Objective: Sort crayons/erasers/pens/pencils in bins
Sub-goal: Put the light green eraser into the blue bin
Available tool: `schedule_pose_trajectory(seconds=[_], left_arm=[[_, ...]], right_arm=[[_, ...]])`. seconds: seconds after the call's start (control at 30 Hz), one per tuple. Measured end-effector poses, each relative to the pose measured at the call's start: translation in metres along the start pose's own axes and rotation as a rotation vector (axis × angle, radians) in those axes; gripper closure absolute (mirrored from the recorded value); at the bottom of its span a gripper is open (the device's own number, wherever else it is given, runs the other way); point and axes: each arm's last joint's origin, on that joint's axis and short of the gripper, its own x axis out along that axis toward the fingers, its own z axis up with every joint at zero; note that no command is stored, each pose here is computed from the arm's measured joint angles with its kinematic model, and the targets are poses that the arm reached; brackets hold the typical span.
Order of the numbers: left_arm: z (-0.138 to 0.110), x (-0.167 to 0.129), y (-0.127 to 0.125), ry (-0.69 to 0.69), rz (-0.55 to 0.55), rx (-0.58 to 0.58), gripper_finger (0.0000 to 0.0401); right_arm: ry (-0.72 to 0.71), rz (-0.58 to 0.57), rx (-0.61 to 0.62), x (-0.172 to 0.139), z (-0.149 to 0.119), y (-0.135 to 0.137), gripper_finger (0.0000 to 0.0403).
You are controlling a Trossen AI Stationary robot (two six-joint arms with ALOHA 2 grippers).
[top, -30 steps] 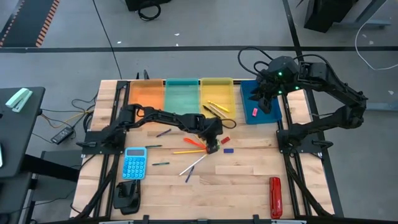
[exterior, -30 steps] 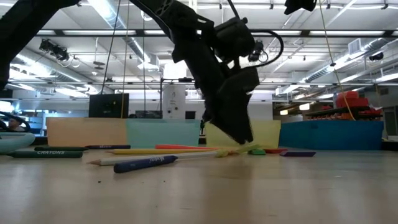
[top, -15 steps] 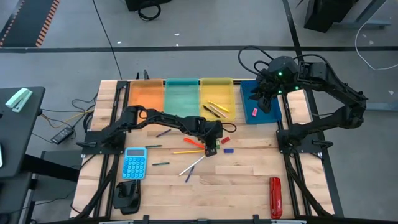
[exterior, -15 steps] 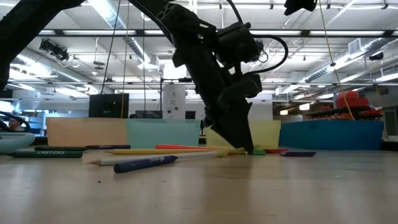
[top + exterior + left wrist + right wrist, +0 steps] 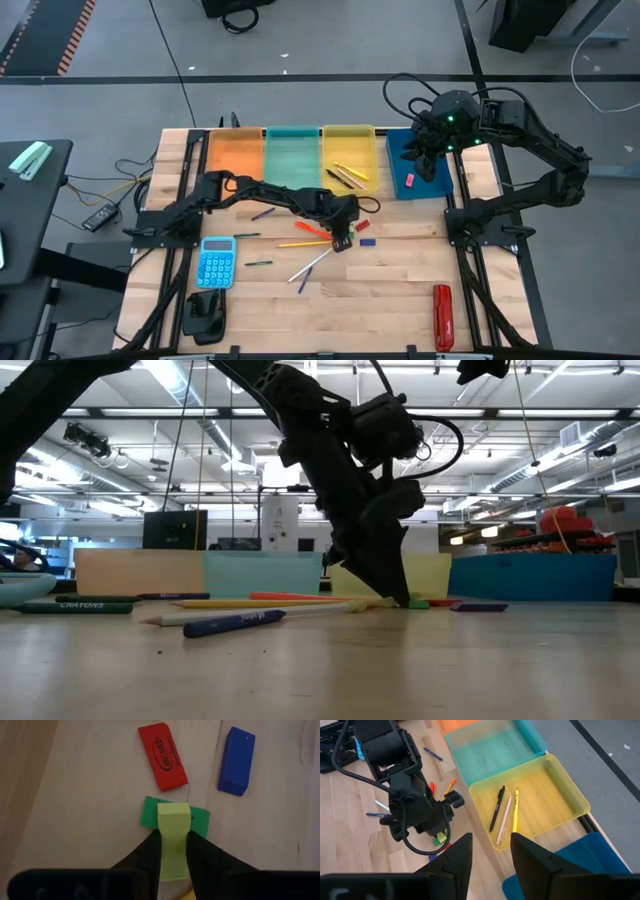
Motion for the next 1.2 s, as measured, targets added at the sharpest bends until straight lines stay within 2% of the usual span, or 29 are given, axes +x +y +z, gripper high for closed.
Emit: schedule_pose_trajectory(seconds=[0.13,0.3,0.4,0.6,0.7,0.97,1.2], left_arm=[[0.017,-0.011,-0.003,-0.006,-0.004,-0.018,0.0315],[0.048,-0.044,-0.005,-0.003,0.009,-0.021,0.0301],[0.066,-0.068,-0.004,-0.013,0.015,-0.029,0.0302],[0.086,-0.106,-0.005,-0.008,0.026,-0.043,0.0314],[0.096,-0.123,-0.007,-0.044,0.019,-0.025,0.0312],[0.124,-0.177,0.003,-0.245,0.026,-0.008,0.0303],[0.125,-0.215,0.013,-0.305,0.085,0.089,0.0314]], right_arm=[[0.009,-0.005,-0.003,0.0,-0.001,0.0,0.026],[0.114,-0.155,-0.009,-0.001,-0.012,-0.005,0.026],[0.109,-0.202,0.004,-0.007,-0.016,-0.008,0.026],[0.022,-0.311,0.144,-0.025,-0.024,-0.014,0.026],[-0.022,-0.316,0.256,-0.035,-0.029,-0.016,0.026],[0.057,-0.094,0.567,-0.037,-0.036,-0.015,0.026],[-0.042,0.239,0.609,-0.03,-0.009,-0.015,0.026]])
